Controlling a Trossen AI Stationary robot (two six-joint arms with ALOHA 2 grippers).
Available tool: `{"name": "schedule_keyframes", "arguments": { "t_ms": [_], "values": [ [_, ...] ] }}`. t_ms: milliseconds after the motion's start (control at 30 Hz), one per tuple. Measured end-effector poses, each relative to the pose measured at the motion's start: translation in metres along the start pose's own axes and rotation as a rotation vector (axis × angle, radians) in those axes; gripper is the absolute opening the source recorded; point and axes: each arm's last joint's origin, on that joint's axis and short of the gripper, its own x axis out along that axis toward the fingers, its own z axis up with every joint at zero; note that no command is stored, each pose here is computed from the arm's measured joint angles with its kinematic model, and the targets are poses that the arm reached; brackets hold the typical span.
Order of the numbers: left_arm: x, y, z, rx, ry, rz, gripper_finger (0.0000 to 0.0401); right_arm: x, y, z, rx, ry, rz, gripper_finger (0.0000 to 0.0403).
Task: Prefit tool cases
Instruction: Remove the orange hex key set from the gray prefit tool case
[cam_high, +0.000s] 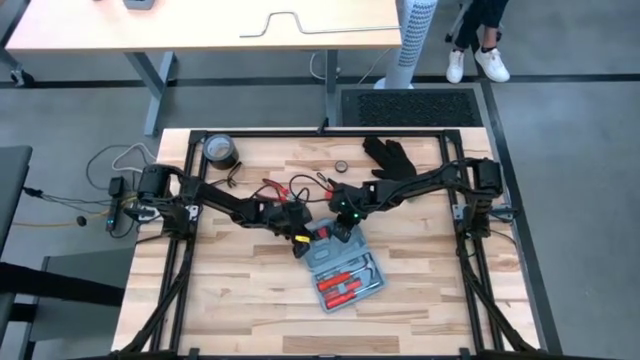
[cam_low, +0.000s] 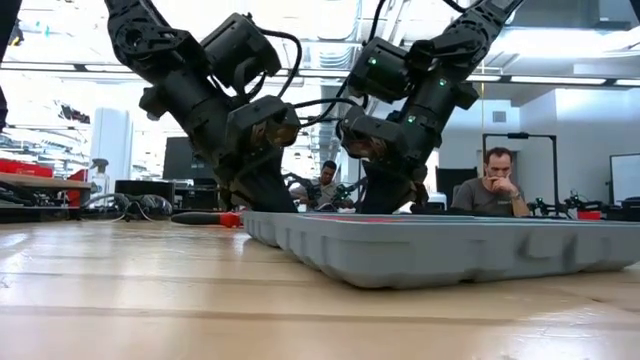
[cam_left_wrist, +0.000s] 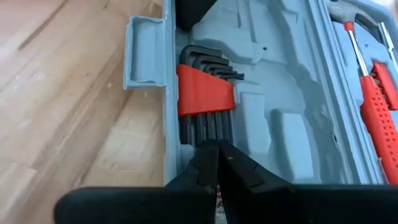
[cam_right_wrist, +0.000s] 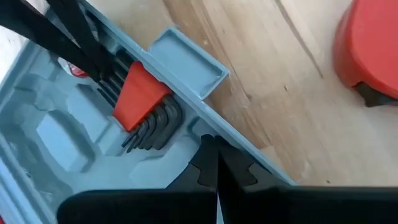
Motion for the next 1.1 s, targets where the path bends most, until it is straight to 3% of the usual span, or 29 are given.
{"name": "schedule_keyframes", "arguments": {
  "t_ms": [200, 400, 767, 1100],
  "values": [
    [-0.024, -0.012, 0.013, 0.029, -0.054, -0.032, 0.0000, 0.003, -0.001, 0.000, 0.001, 0.004, 0.005, 0.0000],
    [-0.028, -0.011, 0.001, 0.007, 0.046, 0.028, 0.0000, 0.003, -0.002, 0.001, 0.004, 0.002, 0.017, 0.0000],
    [-0.008, 0.000, -0.008, -0.034, 0.104, 0.068, 0.0000, 0.003, -0.002, 0.000, -0.009, 0.015, 0.036, 0.0000],
    [-0.004, 0.020, 0.003, -0.034, 0.069, 0.060, 0.0000, 0.002, -0.003, -0.001, -0.028, 0.022, 0.024, 0.0000]
  ]
}}
